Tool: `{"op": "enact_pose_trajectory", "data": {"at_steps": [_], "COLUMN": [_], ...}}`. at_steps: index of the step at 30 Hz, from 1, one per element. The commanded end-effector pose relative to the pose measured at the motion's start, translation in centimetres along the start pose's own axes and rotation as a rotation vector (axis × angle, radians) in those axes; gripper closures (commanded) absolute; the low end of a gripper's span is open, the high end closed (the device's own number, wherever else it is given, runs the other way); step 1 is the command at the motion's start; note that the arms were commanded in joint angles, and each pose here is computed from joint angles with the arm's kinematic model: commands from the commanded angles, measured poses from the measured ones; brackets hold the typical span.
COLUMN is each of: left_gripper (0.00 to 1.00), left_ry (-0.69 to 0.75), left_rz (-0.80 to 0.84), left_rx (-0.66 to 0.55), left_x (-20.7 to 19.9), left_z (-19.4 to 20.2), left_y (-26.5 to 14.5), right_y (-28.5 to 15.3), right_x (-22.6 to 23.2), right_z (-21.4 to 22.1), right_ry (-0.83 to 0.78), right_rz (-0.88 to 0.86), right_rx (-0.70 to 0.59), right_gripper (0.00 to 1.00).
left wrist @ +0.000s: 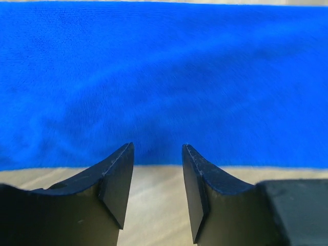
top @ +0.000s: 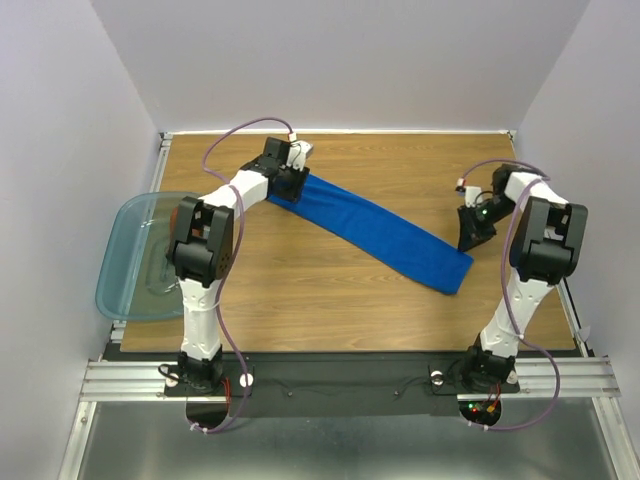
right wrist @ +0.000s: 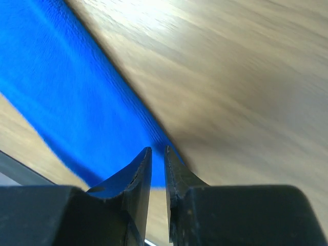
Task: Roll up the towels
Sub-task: Fold the towel
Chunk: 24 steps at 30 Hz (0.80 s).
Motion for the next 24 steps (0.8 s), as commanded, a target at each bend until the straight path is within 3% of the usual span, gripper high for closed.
{"op": "enact_pose_trajectory", "data": {"at_steps": [1, 12, 19, 24], "left_gripper": [0.48, 0.51, 0.52, 0.49], "left_ry": [-0.065, -0.043, 0.011, 0.037], "left_rz": [-0.068, 0.014, 0.201, 0.280], "left_rx": [-0.098, -0.005, -0.056, -0.055], "left_x": [0.5, 1.3, -1.4, -2.8], "left_z": [-3.1, -4.1, -7.1, -7.0], "left_y": [0.0, 6.9, 8.5, 9.1], "right_y": [2.6, 8.0, 11.6, 14.3], "right_x": [0.3, 7.7, 15.5, 22.0], "right_z": [-0.7, 3.1, 1.7, 0.8], "right_ry": [-0.050, -0.189, -0.334, -0.419], "right_rz": [0.033, -0.174, -0.348, -0.478], "right_rx": [0.040, 0.263, 0.328, 0.362], "right_gripper": [0.78, 0.84, 0.87, 0.86]}}
Point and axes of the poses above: each gripper's point midway between its finger pads, its own y axis out along the fingers, its own x axis along the line the jaws close on, z = x × y, the point moved 6 cm from there along -y, back along the fingers, and after that the axes turned 13 degrees about -y, right-handed, at the moved point
